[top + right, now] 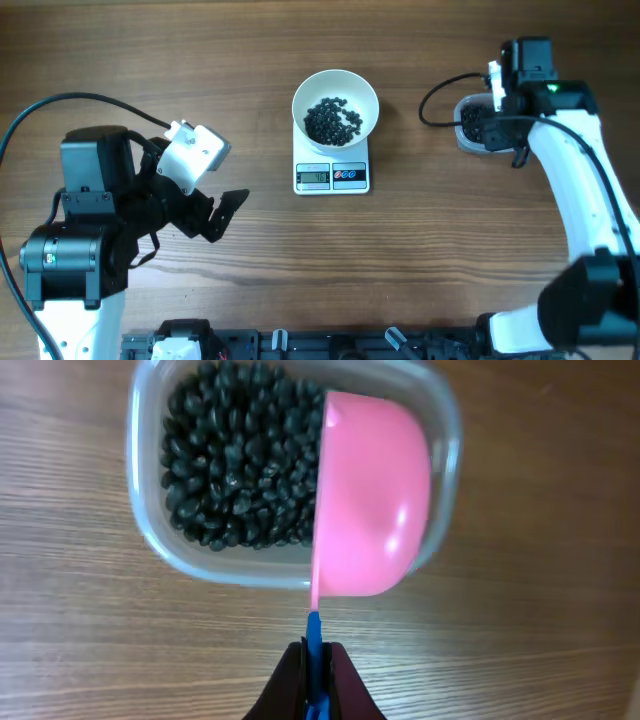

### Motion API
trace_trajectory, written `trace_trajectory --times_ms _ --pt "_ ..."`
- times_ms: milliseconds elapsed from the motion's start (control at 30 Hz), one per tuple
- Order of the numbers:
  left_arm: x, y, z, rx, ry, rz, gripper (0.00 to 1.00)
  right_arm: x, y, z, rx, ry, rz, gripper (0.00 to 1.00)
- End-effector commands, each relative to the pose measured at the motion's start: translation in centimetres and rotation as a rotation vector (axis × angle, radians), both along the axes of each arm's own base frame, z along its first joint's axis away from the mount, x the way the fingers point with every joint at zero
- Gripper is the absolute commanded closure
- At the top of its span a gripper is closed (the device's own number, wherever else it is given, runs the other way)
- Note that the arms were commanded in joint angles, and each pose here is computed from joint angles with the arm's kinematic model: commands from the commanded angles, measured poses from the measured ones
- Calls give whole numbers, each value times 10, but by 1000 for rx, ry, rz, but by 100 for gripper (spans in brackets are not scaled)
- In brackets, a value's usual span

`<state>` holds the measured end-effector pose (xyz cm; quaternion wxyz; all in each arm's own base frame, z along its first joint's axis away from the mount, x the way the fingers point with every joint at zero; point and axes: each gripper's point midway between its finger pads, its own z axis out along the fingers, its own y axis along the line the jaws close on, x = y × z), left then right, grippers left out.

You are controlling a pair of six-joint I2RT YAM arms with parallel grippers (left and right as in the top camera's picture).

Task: Scoop item into bowl and weigh 150g on scale
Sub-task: 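Move the empty scoop right back over the bean tub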

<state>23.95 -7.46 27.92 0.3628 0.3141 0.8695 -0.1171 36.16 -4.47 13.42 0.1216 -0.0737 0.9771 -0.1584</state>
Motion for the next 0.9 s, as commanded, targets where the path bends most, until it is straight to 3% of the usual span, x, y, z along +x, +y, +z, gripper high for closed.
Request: trace_trajectory --times_ms 0,400,633,867 --pt "1 -2 8 -7 -27 -20 0 6 -3 -26 -1 36 -86 96" --pt "1 -2 8 -7 -27 -20 0 30 -27 -31 -133 -53 -171 96" --pt "1 -2 8 -7 -27 -20 0 23 -20 -56 -123 56 -69 96" --pt "1 -2 8 -7 -27 -20 0 26 21 -71 107 86 60 96"
